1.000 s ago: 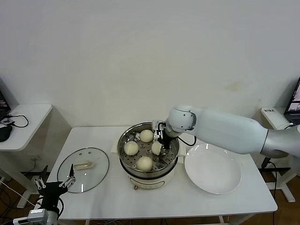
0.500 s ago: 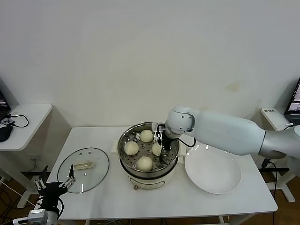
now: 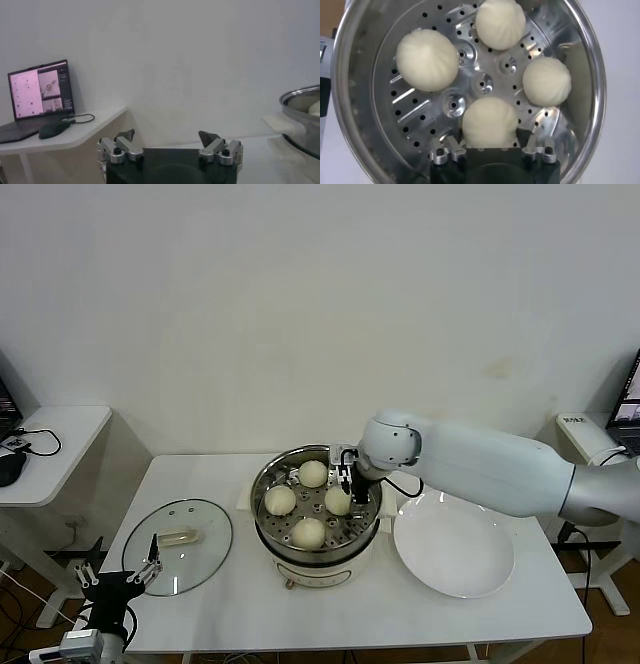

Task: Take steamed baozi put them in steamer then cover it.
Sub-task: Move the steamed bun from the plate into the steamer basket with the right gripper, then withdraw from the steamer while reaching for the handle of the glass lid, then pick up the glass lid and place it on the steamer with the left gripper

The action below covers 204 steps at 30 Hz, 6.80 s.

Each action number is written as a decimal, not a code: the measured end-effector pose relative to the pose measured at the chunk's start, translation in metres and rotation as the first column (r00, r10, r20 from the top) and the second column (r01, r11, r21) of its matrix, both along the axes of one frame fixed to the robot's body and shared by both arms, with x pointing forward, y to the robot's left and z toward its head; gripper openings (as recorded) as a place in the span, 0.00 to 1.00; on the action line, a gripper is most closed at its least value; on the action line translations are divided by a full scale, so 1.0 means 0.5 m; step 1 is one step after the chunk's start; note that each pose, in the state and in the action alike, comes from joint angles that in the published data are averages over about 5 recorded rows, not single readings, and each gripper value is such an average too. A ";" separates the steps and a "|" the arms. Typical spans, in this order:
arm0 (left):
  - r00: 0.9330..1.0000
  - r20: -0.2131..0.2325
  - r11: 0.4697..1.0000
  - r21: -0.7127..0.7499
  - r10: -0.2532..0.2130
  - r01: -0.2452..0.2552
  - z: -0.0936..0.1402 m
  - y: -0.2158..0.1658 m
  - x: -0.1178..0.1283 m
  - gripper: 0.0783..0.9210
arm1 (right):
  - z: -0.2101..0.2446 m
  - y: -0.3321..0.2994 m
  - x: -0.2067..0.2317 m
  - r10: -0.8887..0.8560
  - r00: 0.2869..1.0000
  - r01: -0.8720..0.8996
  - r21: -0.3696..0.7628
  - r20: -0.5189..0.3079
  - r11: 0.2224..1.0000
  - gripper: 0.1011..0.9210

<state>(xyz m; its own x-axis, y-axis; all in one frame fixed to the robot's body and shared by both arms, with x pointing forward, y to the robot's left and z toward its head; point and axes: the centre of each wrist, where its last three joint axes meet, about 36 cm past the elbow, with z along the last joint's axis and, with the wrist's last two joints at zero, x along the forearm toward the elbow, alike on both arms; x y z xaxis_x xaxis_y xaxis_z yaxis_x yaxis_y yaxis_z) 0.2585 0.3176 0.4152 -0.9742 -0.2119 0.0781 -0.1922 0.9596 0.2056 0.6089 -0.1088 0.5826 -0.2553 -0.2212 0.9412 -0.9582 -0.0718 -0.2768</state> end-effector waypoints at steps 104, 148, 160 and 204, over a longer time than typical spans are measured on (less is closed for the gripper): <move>0.916 -0.383 0.116 0.911 -0.120 0.397 -0.246 0.179 0.285 0.88 | -0.402 -0.487 -0.747 -0.984 0.171 0.190 0.979 0.046 0.079 0.88; 0.954 -0.282 0.220 0.929 -0.103 0.299 -0.253 0.209 0.298 0.08 | -0.417 -0.462 -0.735 -0.980 0.198 0.196 0.978 0.025 0.065 0.88; 0.973 -0.196 0.185 0.959 -0.118 0.216 -0.110 0.203 0.272 0.08 | -0.413 -0.444 -0.730 -0.972 0.232 0.190 0.979 0.030 0.075 0.88; 0.946 -0.228 0.205 0.939 -0.231 0.276 0.118 -0.294 0.299 0.08 | -0.477 -0.398 -0.691 -0.948 0.286 0.270 0.938 0.140 0.220 0.88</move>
<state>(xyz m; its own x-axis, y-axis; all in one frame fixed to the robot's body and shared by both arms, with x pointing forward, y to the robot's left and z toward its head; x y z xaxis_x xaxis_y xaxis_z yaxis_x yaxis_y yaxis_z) 0.4082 0.1705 0.4742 -0.9933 0.1069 0.0434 0.0484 0.0454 0.9978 0.2634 -0.3078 0.3439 -0.9981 -0.0234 0.0567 -0.0389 0.9564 -0.2895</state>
